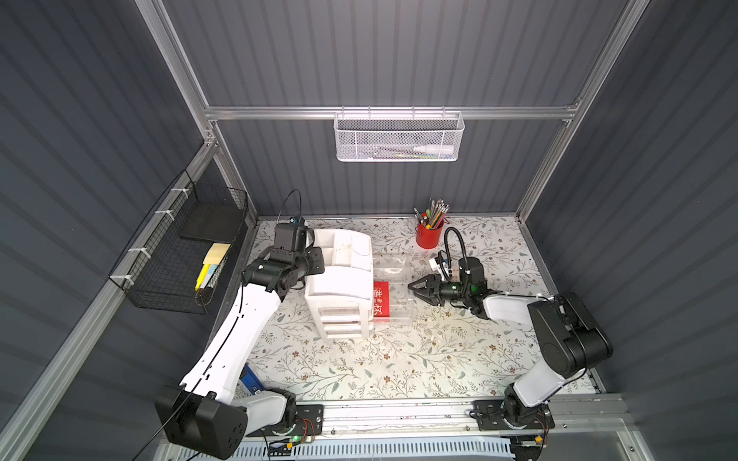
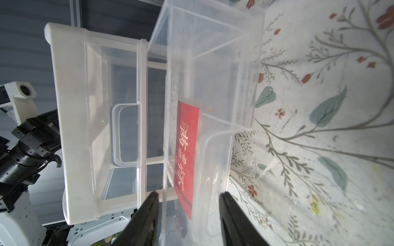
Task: Take the postcards out of the drawer
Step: Open the drawer in the storage box, then pick up the postcard from the drawer.
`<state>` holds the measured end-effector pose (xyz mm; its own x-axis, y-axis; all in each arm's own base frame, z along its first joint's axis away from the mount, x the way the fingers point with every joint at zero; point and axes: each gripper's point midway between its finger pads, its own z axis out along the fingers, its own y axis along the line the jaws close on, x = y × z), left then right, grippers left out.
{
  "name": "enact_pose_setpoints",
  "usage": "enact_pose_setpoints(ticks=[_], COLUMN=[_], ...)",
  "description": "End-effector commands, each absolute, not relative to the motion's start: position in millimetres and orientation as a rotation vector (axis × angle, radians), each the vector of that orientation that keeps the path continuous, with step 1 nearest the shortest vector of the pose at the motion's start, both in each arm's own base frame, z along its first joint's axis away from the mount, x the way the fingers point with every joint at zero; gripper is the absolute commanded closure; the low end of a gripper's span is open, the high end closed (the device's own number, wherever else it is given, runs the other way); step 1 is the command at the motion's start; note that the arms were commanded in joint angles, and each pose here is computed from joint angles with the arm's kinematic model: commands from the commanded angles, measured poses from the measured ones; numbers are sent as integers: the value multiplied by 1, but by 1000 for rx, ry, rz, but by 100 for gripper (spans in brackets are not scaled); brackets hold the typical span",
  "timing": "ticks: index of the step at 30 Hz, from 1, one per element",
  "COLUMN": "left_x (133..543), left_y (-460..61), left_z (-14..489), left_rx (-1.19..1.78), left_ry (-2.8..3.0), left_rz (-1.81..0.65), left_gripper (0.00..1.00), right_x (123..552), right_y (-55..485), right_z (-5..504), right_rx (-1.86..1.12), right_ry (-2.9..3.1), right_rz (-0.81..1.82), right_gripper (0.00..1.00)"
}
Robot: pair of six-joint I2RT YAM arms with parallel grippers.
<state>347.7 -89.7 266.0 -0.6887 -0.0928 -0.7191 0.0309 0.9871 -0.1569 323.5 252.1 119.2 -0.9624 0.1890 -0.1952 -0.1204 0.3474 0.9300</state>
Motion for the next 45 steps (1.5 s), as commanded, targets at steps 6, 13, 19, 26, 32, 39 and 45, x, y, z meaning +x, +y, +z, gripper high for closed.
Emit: enact_pose_setpoints(ticks=[6,13,19,26,32,39,45], left_x=[336,331,328,327,328,329,331], left_y=[-81,-81,-80,-81,-82,-82,-82], left_z=[254,251,250,246,245,245,244], left_rx=[-59,-86,-124,-131,-125,-112,-105], left_ry=[2385,2386,2384,2393,2396,2397,2400], left_rz=[-166,-182,-195,-206,-205,-201,-195], left_gripper=[100,100,100,100,100,100,100], right_x=[327,326,319,317,318,320,319], right_y=[244,227,238,262,284,299,314], right_z=[139,159,183,186,179,165,150], right_rx=[16,38,-45,-125,-168,-183,-220], right_ry=[2357,2408,2467,2525,2582,2630,2669], right_rz=[1513,1290,1116,959,893,823,819], right_gripper=[43,39,38,39,42,42,41])
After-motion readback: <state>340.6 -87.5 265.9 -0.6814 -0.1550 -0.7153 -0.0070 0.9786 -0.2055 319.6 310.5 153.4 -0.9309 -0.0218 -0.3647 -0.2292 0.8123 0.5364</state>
